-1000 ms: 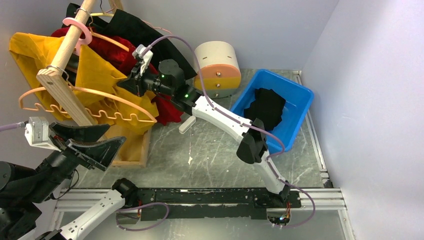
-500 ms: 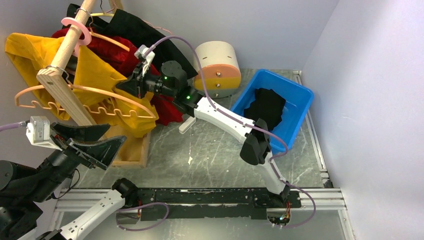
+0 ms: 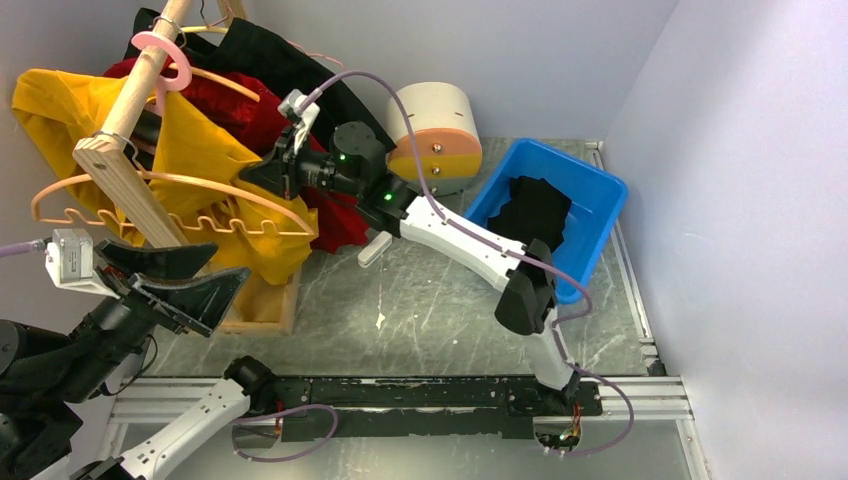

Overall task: Remove the skirt from the hanger
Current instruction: Pick up the hanger from the clothesline, then remove the skirt from the hanger.

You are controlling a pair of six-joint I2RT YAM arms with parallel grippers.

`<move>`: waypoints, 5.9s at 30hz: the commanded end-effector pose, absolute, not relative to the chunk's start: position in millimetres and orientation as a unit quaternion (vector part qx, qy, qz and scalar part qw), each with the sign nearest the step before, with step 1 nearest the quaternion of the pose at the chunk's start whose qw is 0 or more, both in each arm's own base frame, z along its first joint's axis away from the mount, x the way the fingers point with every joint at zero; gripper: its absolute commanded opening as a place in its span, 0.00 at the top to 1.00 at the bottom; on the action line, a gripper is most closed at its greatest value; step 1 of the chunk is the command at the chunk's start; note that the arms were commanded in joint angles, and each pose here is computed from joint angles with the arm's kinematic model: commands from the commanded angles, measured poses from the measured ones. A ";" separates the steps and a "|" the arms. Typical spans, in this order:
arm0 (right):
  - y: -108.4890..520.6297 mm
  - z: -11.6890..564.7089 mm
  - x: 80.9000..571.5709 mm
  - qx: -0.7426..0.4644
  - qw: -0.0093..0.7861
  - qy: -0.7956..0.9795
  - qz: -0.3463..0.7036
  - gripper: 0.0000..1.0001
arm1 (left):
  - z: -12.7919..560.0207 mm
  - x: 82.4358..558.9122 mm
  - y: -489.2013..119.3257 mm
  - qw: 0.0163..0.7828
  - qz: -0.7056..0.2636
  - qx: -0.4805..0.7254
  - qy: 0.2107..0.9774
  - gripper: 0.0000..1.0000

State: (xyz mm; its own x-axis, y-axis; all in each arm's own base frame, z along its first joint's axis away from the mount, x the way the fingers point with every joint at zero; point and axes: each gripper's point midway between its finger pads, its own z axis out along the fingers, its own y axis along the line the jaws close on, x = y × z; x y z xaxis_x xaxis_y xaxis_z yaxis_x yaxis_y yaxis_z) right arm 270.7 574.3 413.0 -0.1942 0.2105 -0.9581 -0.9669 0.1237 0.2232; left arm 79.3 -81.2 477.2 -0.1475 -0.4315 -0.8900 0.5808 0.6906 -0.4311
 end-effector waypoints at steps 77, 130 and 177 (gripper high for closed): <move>296.4 409.1 181.3 -0.338 0.583 0.623 0.398 1.00 | 505.7 257.9 -264.2 0.567 -0.478 0.121 0.660 0.34; 223.0 284.0 144.1 -0.227 0.430 0.804 0.343 0.80 | 526.6 277.9 -212.8 0.675 -0.407 0.022 0.615 0.93; 20.0 379.1 180.2 0.216 0.659 0.703 0.158 1.00 | 531.7 254.0 -155.2 0.729 -0.372 -0.054 0.572 0.93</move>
